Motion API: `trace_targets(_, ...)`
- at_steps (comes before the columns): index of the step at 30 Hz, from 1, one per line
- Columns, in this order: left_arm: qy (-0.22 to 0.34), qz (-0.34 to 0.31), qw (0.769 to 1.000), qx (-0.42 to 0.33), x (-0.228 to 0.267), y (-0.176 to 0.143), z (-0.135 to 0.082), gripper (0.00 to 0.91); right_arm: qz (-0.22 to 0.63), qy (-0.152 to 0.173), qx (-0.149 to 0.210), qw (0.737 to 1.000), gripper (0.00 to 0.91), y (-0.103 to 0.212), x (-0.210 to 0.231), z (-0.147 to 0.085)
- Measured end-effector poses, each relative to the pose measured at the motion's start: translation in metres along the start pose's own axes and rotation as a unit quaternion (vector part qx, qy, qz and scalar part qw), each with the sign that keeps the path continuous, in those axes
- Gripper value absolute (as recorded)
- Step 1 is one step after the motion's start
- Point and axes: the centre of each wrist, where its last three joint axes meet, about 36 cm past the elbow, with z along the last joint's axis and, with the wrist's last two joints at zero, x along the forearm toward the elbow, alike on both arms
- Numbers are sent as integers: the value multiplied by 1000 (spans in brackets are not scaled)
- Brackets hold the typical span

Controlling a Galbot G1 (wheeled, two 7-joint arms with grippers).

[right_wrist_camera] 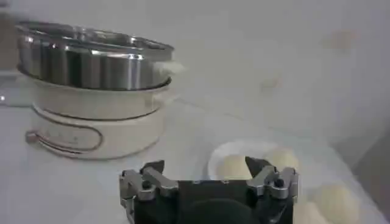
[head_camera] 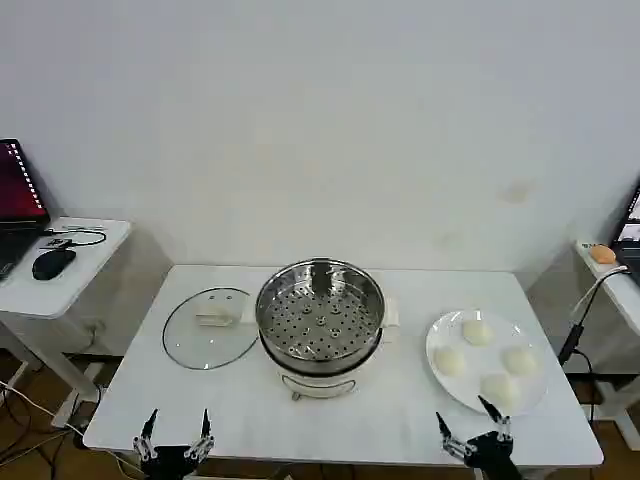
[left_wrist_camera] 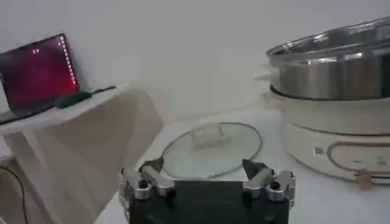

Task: Take steamed baozi put them in steamer then cover it.

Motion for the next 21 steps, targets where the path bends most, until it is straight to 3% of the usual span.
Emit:
trace_targets(7, 2, 1, 1000, -15, -2, -1, -9, 907, -42, 43, 150, 987, 907, -75, -30, -30)
trace_targets(14, -1, -4, 1000, -23, -3, 0, -16, 907, -120, 75, 291, 946, 907, -147, -75, -75)
trace_targets(21, -3, -9, 1000, -27, -5, 2, -20, 907, -201, 101, 386, 895, 907, -194, -133, -115)
